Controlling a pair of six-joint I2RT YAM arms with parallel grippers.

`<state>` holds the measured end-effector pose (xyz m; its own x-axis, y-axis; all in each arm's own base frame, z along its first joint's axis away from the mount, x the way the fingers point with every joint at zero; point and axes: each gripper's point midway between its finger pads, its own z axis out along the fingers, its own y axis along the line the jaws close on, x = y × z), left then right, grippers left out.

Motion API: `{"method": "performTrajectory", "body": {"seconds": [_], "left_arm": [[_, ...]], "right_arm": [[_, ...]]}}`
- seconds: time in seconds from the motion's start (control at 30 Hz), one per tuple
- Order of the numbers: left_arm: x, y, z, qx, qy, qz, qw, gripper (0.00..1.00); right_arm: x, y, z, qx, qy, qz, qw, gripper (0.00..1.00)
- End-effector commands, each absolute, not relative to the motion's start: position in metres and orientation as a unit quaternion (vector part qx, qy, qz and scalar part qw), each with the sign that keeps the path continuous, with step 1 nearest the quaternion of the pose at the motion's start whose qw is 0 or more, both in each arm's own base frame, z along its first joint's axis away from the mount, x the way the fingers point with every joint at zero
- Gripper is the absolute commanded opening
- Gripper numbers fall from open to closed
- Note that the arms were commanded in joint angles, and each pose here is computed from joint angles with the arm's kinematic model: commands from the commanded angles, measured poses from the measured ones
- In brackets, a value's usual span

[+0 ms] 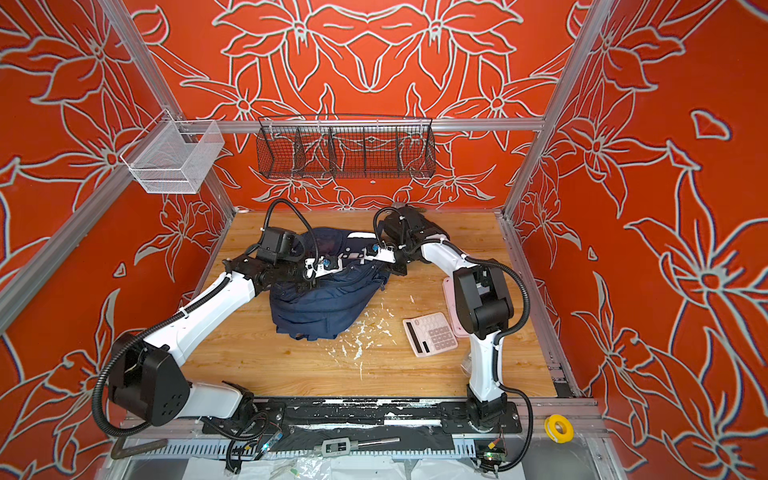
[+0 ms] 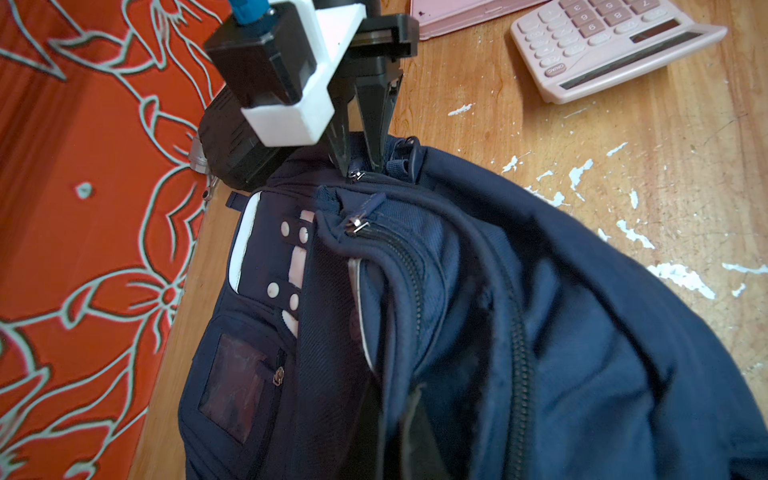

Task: Pack the student bag

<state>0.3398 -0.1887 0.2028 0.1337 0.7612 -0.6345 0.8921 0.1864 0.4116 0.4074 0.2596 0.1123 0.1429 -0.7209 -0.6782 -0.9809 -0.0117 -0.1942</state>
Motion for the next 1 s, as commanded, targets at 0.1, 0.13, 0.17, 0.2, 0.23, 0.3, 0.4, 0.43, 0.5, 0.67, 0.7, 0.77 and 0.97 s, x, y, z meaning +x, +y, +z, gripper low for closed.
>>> {"method": "performTrajectory", "body": {"seconds": [0.1,0.13,0.17,0.2,0.23,0.3,0.4,0.43,0.5,0.67,0.7,0.77,0.97], "left_arm": [[0.354,-0.195,0.236,0.640,0.611,-0.063,0.462,0.00],[0.353,-0.195,0.236,0.641,0.610,-0.062,0.461,0.00],[0.353,-0.195,0.236,0.641,0.610,-0.062,0.461,0.00],[0.353,-0.195,0.236,0.642,0.609,-0.063,0.461,0.00],[0.353,-0.195,0.236,0.642,0.609,-0.063,0.461,0.00],[0.353,-0.195,0.237,0.642,0.608,-0.063,0.463,0.00],[0.352,-0.196,0.237,0.642,0.607,-0.064,0.463,0.00],[0.352,-0.196,0.237,0.642,0.607,-0.065,0.463,0.00],[0.352,-0.195,0.236,0.643,0.608,-0.064,0.461,0.00],[0.352,-0.195,0.236,0.645,0.607,-0.063,0.460,0.00],[0.352,-0.195,0.237,0.645,0.606,-0.063,0.461,0.00],[0.353,-0.195,0.237,0.644,0.607,-0.062,0.462,0.00],[0.358,-0.194,0.241,0.638,0.609,-0.060,0.467,0.00]], "right_arm": [[0.394,0.268,0.129,-0.652,0.644,0.250,0.312,0.33],[0.395,0.270,0.127,-0.648,0.649,0.258,0.306,0.33],[0.394,0.271,0.126,-0.645,0.651,0.265,0.300,0.33],[0.395,0.271,0.123,-0.642,0.653,0.270,0.297,0.33],[0.398,0.271,0.119,-0.639,0.657,0.271,0.293,0.32],[0.402,0.273,0.116,-0.634,0.662,0.272,0.292,0.28],[0.410,0.275,0.115,-0.620,0.671,0.274,0.301,0.19],[0.411,0.275,0.115,-0.615,0.672,0.282,0.302,0.17],[0.411,0.273,0.115,-0.608,0.676,0.295,0.294,0.21],[0.405,0.264,0.109,-0.614,0.679,0.307,0.258,0.37],[0.404,0.265,0.107,-0.617,0.678,0.307,0.257,0.36],[0.407,0.266,0.107,-0.616,0.676,0.309,0.260,0.34],[0.413,0.262,0.096,-0.621,0.682,0.299,0.245,0.31]]}}
